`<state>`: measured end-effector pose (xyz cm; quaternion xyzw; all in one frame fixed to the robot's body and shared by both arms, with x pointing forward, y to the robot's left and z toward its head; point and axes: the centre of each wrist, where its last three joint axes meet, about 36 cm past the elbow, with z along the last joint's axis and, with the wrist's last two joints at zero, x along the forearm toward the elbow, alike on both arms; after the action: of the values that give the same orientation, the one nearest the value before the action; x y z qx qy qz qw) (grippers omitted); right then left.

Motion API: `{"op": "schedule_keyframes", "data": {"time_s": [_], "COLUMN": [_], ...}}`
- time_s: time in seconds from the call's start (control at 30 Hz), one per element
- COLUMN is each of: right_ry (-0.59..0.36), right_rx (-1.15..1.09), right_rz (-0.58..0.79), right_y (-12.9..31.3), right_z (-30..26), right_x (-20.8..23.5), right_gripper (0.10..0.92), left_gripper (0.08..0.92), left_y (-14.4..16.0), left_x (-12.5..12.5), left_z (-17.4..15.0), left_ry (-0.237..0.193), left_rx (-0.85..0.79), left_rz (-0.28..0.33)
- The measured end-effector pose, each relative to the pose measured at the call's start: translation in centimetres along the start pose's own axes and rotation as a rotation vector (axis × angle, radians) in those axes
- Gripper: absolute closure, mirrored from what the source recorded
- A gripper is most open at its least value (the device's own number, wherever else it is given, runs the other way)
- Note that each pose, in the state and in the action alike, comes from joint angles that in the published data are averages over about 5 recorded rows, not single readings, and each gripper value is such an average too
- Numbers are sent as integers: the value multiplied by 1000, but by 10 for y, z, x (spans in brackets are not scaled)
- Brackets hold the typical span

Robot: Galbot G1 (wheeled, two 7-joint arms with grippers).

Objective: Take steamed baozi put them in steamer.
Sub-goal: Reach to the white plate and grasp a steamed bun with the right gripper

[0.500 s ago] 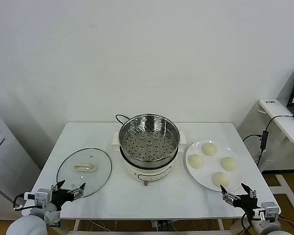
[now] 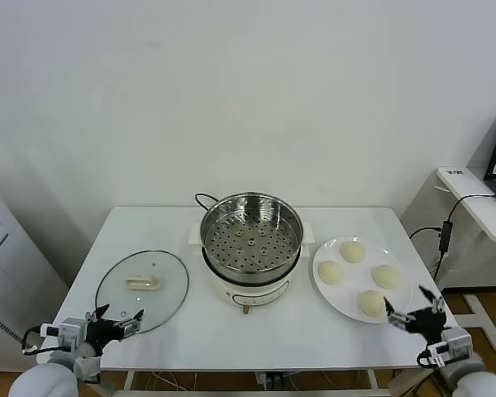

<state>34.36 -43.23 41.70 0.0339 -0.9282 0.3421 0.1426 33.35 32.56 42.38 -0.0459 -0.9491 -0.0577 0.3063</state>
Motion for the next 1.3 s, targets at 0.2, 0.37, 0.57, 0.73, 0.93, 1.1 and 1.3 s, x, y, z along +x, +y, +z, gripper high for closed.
{"op": "schedule_keyframes", "data": {"time_s": [0.2, 0.37, 0.57, 0.73, 0.93, 1.1, 1.3], "right_ry": [-48, -66, -57, -20, 39, 81, 111], "right_rx": [262, 402, 516, 591, 677, 728, 766], "right_rz": [-30, -144, -349, -543, -744, -860, -940], "right_y": [-33, -60, -88, -105, -120, -124, -118], "right_z": [-6, -19, -42, -67, -96, -113, -124], "right_x": [-43, -89, -148, -192, -237, -266, -291], "right_gripper": [200, 200, 200, 200, 200, 200, 200], "left_gripper": [177, 177, 177, 177, 177, 177, 177], "left_y": [-1, -1, 0, 1, 0, 1, 4], "left_x": [-3, -4, -5, -6, -6, -8, -11], "left_z": [-2, -4, -5, -1, 0, -2, -5], "left_ry": [5, 12, 13, 21, 27, 28, 28], "left_rx": [-12, -32, -52, -53, -56, -66, -80], "left_rz": [-8, -21, -39, -47, -50, -51, -57]}}
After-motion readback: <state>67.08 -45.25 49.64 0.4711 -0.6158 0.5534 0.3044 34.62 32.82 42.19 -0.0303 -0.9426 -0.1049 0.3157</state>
